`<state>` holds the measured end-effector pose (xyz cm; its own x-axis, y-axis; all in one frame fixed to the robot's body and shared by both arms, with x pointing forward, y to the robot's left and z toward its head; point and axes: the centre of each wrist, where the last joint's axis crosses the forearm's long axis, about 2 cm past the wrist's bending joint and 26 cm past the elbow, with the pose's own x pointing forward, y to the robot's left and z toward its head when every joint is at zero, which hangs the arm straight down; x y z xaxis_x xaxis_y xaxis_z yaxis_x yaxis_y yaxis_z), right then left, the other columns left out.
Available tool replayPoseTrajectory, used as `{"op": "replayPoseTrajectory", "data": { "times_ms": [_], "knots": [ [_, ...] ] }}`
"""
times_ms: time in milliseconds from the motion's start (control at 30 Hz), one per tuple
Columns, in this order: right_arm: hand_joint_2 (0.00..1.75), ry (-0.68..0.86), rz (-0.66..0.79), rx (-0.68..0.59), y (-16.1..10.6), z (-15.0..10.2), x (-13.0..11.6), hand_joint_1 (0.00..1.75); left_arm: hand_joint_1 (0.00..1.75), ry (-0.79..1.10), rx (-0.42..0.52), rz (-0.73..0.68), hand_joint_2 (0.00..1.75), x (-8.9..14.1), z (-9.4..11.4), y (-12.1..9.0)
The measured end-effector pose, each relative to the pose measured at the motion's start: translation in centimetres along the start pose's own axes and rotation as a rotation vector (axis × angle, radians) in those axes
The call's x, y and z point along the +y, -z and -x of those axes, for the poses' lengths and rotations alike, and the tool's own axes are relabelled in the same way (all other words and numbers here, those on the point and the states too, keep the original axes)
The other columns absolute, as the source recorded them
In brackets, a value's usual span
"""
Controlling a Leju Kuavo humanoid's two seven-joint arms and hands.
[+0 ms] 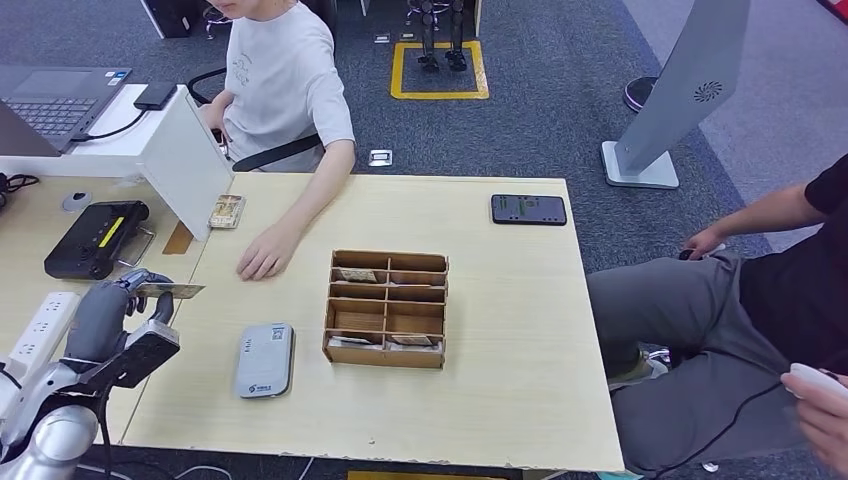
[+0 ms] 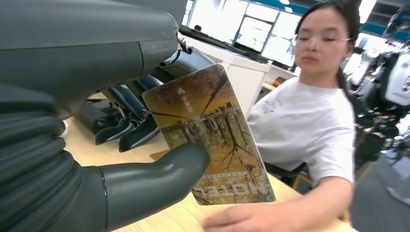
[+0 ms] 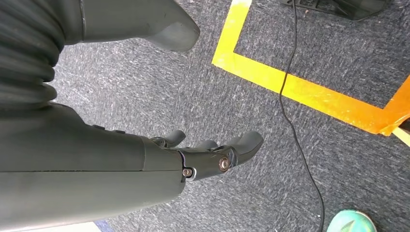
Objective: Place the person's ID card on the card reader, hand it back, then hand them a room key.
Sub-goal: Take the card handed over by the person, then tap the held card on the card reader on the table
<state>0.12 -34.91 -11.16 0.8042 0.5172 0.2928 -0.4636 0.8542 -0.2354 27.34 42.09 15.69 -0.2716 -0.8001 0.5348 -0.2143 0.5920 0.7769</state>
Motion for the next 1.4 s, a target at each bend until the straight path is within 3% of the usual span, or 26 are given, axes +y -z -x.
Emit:
{"op": "replayPoseTrajectory", "data": {
  "times_ms": [133, 400, 533, 933, 1167, 1400],
  "knots": [
    [1.75, 0.003, 0.001, 0.002, 0.0, 0.1, 0.1, 0.00, 1.75, -0.057, -0.052, 0.082, 1.75, -0.3, -0.8, -1.0],
    [1.75, 0.007, -0.002, 0.009, -0.2, 0.5, 0.3, 0.00, 1.75, 0.078, -0.204, 0.338, 1.75, 1.0, -1.7, -6.8],
    [1.75, 0.008, -0.001, 0.007, -0.2, 0.4, 0.2, 0.00, 1.75, 0.005, -0.198, 0.397, 1.75, 0.6, -2.8, -7.8],
    [1.75, 0.012, 0.009, 0.006, -0.2, 0.3, 0.2, 0.00, 1.75, -0.051, -0.145, 0.394, 1.75, -1.6, -4.9, -7.7],
    [1.75, -0.008, 0.033, 0.013, 0.0, -0.2, 0.2, 0.00, 1.75, -0.113, 0.007, 0.217, 1.75, -4.8, -7.8, -4.8],
    [1.75, -0.025, 0.028, 0.024, -0.1, 0.0, 0.6, 0.00, 1.75, -0.216, 0.065, 0.111, 1.75, -6.9, -8.8, -2.7]
  ]
}}
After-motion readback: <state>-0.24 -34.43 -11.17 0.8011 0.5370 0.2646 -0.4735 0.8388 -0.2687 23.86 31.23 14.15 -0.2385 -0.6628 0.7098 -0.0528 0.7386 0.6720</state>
